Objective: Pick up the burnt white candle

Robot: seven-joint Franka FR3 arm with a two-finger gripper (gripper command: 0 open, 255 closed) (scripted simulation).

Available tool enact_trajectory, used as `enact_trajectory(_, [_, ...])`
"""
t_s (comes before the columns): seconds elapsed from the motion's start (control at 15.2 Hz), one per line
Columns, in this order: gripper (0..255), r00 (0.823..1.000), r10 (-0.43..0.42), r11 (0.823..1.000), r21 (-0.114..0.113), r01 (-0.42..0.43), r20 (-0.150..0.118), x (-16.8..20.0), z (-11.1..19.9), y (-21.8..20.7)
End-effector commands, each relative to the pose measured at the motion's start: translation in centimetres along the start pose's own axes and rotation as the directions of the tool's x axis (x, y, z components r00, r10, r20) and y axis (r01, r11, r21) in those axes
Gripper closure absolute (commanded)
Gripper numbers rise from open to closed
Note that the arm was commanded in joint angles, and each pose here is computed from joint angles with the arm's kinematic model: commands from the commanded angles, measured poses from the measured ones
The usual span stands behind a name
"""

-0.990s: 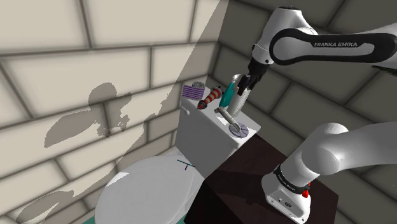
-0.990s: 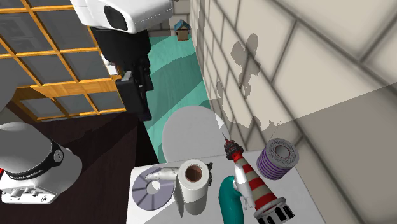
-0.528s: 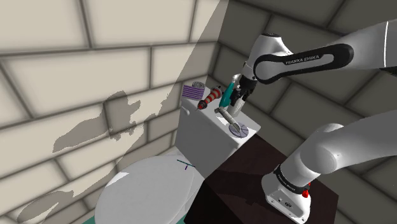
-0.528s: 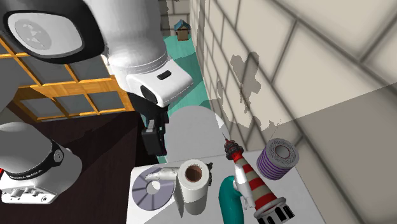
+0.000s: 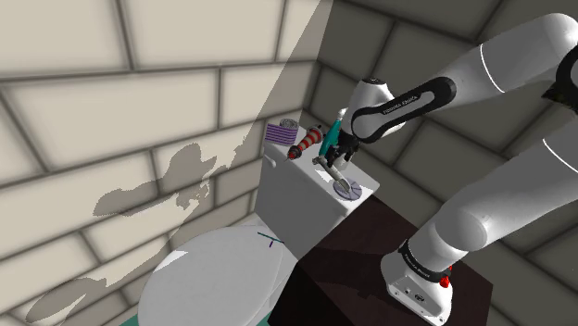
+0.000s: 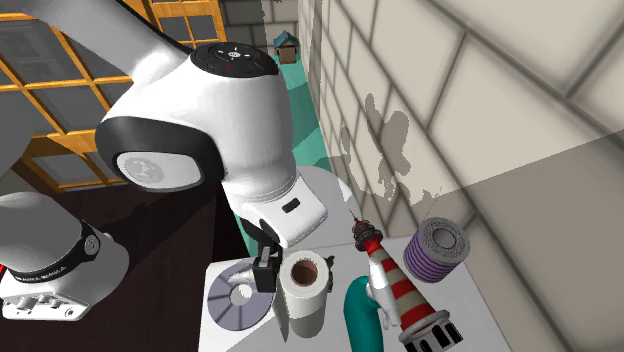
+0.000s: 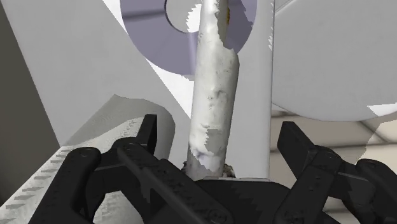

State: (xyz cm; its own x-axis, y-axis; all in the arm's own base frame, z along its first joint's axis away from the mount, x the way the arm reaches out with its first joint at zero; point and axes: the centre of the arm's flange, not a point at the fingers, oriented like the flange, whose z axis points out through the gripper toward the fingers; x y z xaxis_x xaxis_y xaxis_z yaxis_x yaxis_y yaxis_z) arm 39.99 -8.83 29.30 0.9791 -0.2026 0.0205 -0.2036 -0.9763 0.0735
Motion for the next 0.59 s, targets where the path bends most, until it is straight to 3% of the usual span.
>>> enact_trajectory(0.0, [0, 1.0, 0.01, 1.0, 0.0, -0.01, 0.001, 0.2, 1.7, 0.1])
enact_trajectory(0.53, [0, 1.0, 0.01, 1.0, 0.0, -0.01, 0.001, 0.1, 5.2, -0.1])
